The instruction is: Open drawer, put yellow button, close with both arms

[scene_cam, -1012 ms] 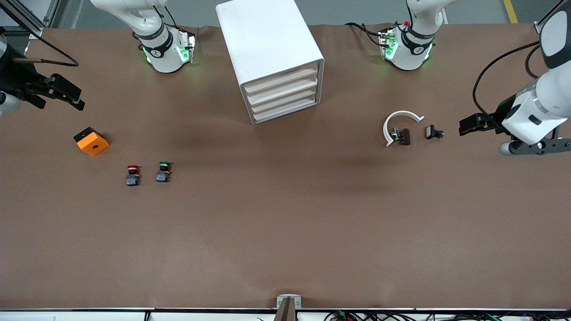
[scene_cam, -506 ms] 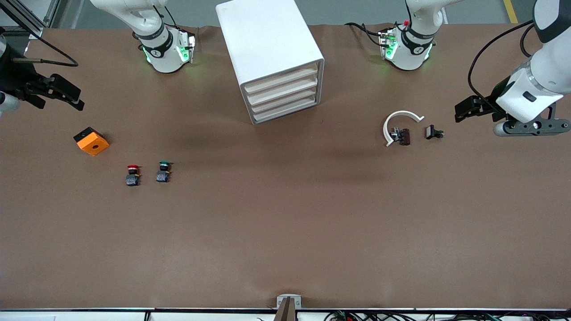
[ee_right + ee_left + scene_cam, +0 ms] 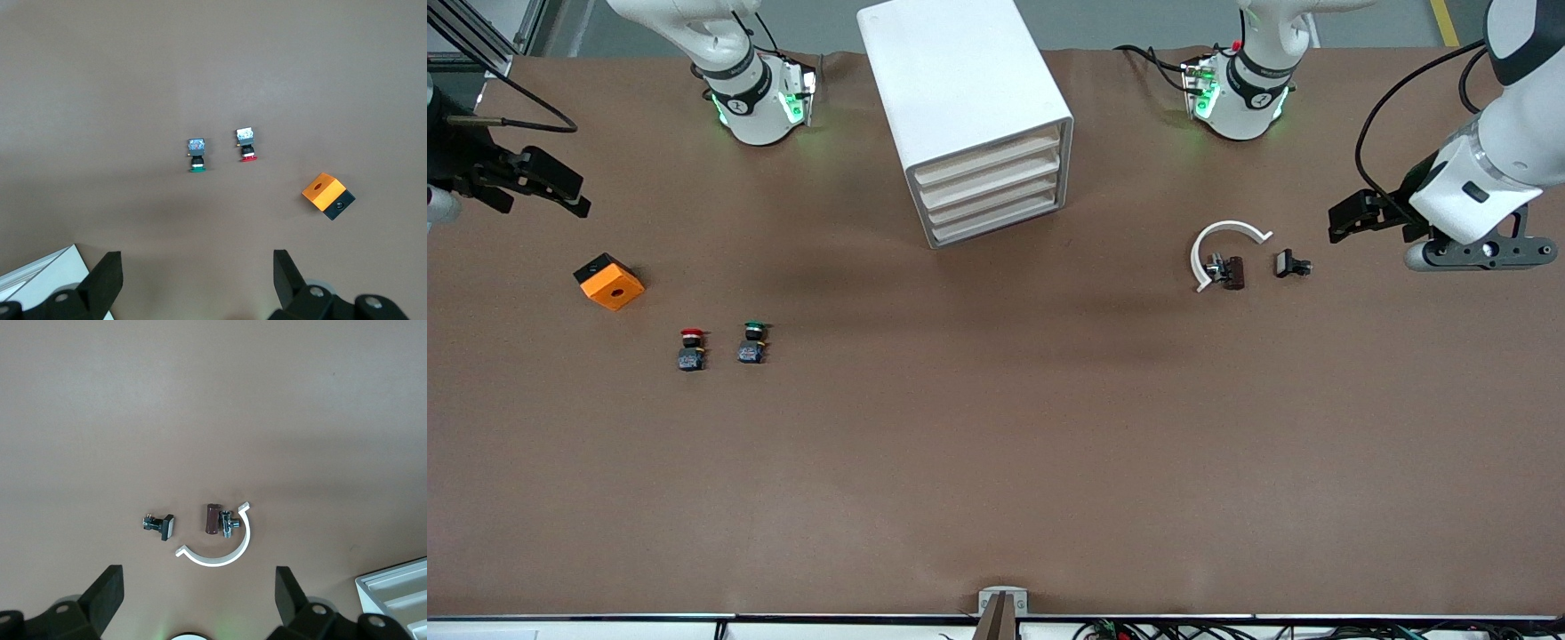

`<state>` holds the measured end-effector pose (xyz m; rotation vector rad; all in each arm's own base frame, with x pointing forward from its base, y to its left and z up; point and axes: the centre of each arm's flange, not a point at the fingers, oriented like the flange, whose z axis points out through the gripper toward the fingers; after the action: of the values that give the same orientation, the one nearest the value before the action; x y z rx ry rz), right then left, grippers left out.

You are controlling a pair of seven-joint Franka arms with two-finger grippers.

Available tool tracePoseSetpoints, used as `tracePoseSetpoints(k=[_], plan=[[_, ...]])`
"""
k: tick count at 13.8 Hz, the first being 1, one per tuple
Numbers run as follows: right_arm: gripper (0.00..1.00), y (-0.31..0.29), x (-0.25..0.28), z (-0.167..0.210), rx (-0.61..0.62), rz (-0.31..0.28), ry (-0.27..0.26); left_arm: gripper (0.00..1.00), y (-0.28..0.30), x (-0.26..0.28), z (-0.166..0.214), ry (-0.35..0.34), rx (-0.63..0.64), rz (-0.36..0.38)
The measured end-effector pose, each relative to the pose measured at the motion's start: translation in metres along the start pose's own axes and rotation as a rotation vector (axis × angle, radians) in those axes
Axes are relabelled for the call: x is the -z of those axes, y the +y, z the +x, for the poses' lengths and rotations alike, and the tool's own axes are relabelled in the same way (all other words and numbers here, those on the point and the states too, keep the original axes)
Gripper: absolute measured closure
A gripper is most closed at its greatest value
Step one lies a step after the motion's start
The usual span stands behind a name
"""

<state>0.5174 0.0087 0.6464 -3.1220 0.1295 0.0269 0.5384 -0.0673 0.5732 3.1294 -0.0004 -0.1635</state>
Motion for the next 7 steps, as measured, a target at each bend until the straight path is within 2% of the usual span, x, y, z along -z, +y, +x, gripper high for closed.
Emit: tracePoseSetpoints(k=[7], plan=[[0.0,0.047,-0.004,0.003,0.011,0.002,-0.008,0.0,-0.004,0.019,0.001,0.042,0.007,-0.006]])
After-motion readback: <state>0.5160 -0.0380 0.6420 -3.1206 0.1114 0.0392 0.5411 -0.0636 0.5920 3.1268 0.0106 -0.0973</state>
